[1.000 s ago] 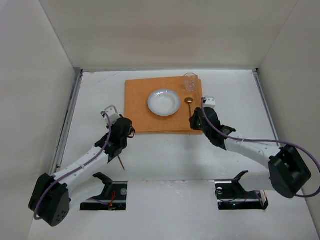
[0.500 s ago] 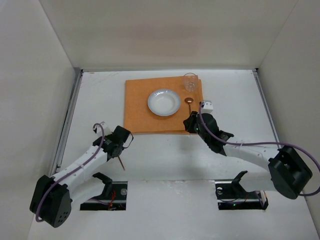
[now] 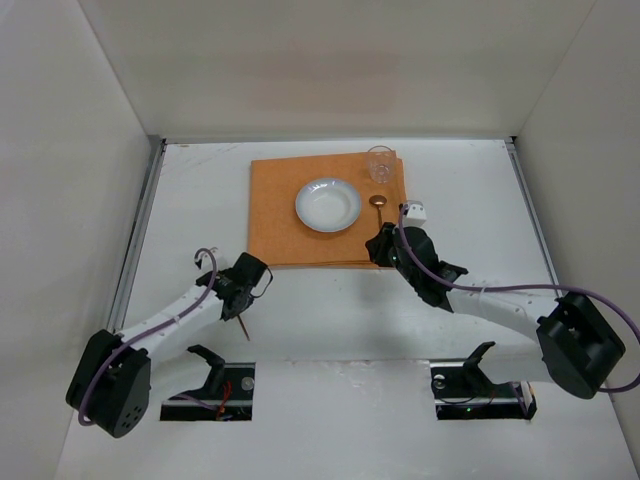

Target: Set the dinner table for one person

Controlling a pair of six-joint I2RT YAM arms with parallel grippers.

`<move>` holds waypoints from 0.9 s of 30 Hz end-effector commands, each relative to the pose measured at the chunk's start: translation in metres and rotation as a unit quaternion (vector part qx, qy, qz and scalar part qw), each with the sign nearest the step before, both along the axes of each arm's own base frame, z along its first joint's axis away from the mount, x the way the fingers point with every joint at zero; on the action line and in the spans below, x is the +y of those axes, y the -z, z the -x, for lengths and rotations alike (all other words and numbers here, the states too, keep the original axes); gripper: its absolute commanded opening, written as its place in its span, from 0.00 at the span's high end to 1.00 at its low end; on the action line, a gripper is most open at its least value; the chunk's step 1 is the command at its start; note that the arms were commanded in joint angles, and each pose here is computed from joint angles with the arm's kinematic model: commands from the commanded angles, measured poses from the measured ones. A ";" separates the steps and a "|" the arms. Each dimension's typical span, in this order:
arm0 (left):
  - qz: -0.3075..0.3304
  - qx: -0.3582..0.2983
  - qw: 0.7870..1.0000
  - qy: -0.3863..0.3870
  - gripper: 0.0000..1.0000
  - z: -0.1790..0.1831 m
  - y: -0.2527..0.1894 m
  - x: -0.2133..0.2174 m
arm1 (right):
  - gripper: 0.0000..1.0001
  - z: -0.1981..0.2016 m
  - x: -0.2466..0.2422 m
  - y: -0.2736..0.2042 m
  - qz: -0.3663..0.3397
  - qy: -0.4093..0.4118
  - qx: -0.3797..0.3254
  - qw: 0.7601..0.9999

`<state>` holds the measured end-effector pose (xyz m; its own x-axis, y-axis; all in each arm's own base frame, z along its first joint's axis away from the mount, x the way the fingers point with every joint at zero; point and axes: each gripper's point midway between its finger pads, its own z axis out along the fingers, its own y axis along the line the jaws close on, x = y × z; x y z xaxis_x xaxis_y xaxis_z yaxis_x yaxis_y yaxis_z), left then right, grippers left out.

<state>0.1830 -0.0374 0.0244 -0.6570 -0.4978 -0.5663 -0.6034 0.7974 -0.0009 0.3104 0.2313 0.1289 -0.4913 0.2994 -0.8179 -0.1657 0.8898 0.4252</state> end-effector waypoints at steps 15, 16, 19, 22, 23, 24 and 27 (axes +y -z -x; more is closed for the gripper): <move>-0.008 0.001 1.000 0.016 0.94 -0.003 0.003 -0.001 | 0.72 -0.006 0.002 -0.022 -0.031 0.003 -0.029 0.999; -0.008 -0.012 1.000 0.023 0.94 -0.009 -0.003 -0.003 | 0.71 -0.006 0.002 -0.023 -0.032 0.003 -0.031 0.999; -0.015 -0.052 0.997 0.050 0.95 -0.027 -0.030 -0.008 | 0.71 -0.009 -0.001 -0.019 -0.030 0.008 -0.027 0.999; -0.030 -0.089 0.992 0.085 0.95 -0.045 -0.059 -0.014 | 0.72 -0.009 0.000 -0.019 -0.030 0.006 -0.026 0.999; -0.033 -0.097 0.990 0.100 0.95 -0.054 -0.068 -0.018 | 0.71 -0.009 -0.001 -0.019 -0.030 0.007 -0.026 0.999; -0.036 -0.105 0.987 0.117 0.95 -0.064 -0.076 -0.023 | 0.71 -0.010 -0.003 -0.018 -0.029 0.010 -0.026 0.999; -0.047 -0.136 0.974 0.175 0.94 -0.101 -0.104 -0.050 | 0.71 -0.012 -0.007 -0.017 -0.032 0.017 -0.024 0.999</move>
<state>0.2438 -0.0648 0.0904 -0.6378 -0.3264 -0.6976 -0.4141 0.9090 -0.0467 0.3154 0.2248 0.1290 -0.4863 0.3165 -0.8144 -0.1461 0.8895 0.4329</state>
